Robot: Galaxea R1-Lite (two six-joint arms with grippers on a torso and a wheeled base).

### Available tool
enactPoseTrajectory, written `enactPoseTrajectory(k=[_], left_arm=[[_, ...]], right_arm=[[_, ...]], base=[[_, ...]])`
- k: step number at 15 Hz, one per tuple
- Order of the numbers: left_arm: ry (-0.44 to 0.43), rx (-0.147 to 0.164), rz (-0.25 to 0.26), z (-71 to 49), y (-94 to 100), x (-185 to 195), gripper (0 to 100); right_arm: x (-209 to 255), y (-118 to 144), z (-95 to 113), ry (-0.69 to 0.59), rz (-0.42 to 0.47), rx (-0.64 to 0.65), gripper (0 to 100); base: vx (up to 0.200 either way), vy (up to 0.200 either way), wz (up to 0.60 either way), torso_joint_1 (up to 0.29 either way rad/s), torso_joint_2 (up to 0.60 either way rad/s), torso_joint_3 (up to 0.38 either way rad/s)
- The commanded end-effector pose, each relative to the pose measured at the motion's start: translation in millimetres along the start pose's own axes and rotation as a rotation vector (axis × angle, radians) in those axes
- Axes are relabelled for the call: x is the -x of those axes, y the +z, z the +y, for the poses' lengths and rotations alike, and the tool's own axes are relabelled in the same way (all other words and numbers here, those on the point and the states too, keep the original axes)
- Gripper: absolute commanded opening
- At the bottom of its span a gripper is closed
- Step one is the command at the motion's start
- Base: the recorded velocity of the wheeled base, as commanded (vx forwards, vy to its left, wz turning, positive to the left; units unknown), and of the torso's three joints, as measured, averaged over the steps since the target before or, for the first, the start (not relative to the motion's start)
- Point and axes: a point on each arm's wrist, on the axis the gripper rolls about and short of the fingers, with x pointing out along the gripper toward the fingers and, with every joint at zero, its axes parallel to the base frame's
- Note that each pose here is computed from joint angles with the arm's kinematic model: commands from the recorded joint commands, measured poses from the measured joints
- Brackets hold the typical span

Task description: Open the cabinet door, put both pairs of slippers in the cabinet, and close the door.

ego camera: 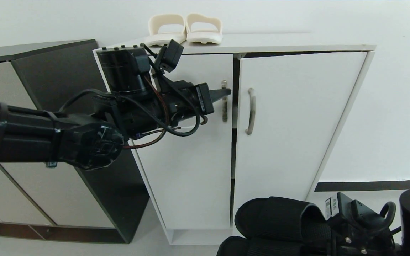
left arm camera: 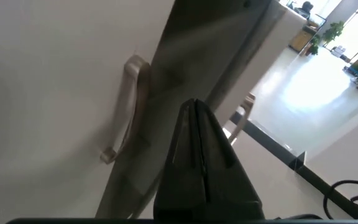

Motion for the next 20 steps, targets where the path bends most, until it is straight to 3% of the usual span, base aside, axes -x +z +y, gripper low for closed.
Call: enactPoseTrajectory(k=[1,9,11,16,18,20], left_arm=[[0.004,0.005,0.009,7.6,-2.7,-13.9,0],[-0.003,0.010,0.020,11.7,0.1,-34.7,0],[-0.016,0.011,0.026,7.6,-0.9,-38.9,0],[-0.063,0.018,0.049,-15.2,-10.7,-45.9,0],[-0.096,0.022,0.067,-33.3,-14.9,-37.8,0],[-0.151,0.022,0.074,-65.5,-23.6,-37.7,0]], right_arm=[[-0.8,-0.3,0.2,0.003,0.003,0.002,0],[-2.2,-2.0,1.6,0.011,0.013,0.007,0],[-3.0,-2.3,3.8,0.021,0.017,0.011,0],[-4.9,-7.2,12.4,0.066,0.071,0.015,0],[-1.9,-13.9,18.3,0.093,0.089,0.023,0],[3.8,-17.2,28.7,0.141,0.087,0.045,0]], base=[[0.000,0.000,0.00,0.000,0.00,0.000],[0.000,0.000,0.00,0.000,0.00,0.000],[0.000,0.000,0.00,0.000,0.00,0.000],[-0.120,0.000,0.00,0.001,0.00,0.001],[-0.200,0.000,0.00,-0.002,0.00,0.002],[-0.200,0.000,0.00,-0.002,0.00,0.009]])
